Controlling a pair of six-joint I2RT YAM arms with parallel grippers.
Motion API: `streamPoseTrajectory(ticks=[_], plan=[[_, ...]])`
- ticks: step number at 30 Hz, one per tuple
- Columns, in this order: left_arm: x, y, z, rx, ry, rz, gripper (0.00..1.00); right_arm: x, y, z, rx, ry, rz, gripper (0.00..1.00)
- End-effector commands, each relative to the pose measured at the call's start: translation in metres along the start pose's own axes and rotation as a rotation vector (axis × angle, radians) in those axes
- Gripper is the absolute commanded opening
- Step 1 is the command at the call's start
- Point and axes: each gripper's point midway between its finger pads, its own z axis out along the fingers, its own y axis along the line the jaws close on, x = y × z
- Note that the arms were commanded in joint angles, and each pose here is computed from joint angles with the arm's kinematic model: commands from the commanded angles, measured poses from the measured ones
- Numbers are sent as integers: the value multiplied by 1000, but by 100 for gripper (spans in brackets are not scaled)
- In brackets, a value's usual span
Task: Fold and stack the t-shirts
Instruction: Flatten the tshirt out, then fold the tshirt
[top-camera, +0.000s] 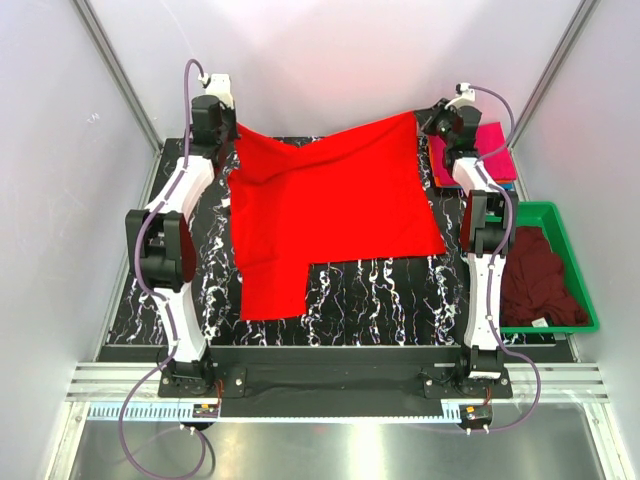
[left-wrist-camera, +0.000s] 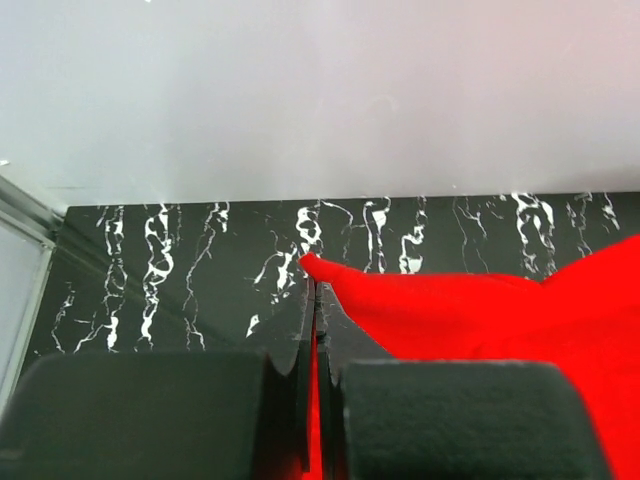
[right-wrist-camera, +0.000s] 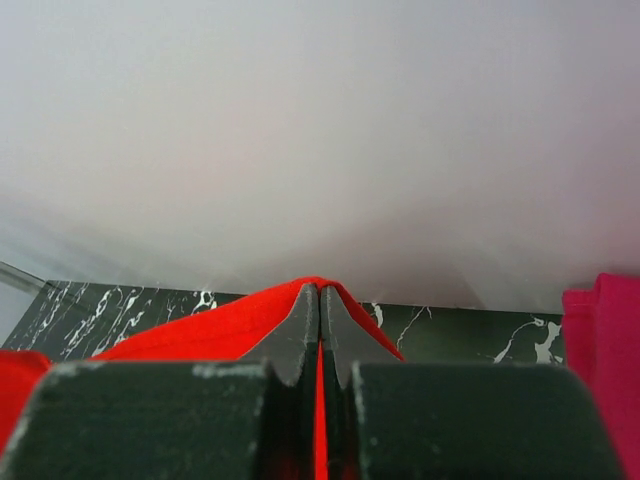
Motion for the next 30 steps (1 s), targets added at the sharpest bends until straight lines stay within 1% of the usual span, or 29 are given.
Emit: streamPoseTrajectory(ticks=[1,2,3,4,5,7,8,10,11,12,13,15,17,18,20,21,24,25,28,30], plan=[[-29,-6,-9,62,-62,19,0,-32,21,-5,-56,-84,-32,0],[-28,-5,-14,62,-52,21,0,-18,15,-8,-41,-59,-4,0],[-28,-6,-18,63,-51,23,0,-21,18,-12,-39,-62,1,0],[-17,-5,-20,62,-28,30,0,-19,15,-14,-20,-59,16,0],[-16,-5,-27,64,-11,32,0,-7,11,-18,-3,-36,36,0],[-6,-4,-33,66,17,49,0,-7,14,-23,-6,-26,59,0],[-3,-4,-37,66,35,57,0,2,12,-27,2,-6,72,0],[-6,-2,-49,67,33,79,0,-8,16,-34,4,-17,75,0],[6,-3,-53,69,59,86,0,-1,13,-39,17,-1,84,0],[0,-2,-61,69,47,92,0,-10,17,-43,20,-12,82,0],[3,0,-65,65,53,102,0,-9,15,-47,29,-8,87,0],[19,0,-72,70,89,103,0,-4,11,-56,49,12,99,0],[27,-6,-81,96,110,97,0,6,9,-61,66,42,118,0],[42,-7,-83,102,143,98,0,8,10,-63,65,51,125,0],[53,-11,-90,110,167,98,0,17,6,-68,87,77,145,0],[67,-12,-92,117,196,96,0,20,2,-69,104,80,151,0],[78,-17,-100,138,222,87,0,29,-9,-75,139,103,145,0],[89,-19,-103,144,245,86,0,33,-13,-78,155,118,149,0],[105,-19,-108,152,284,76,0,40,-24,-84,194,139,162,0],[110,-23,-111,170,300,63,0,47,-29,-88,215,163,174,0]])
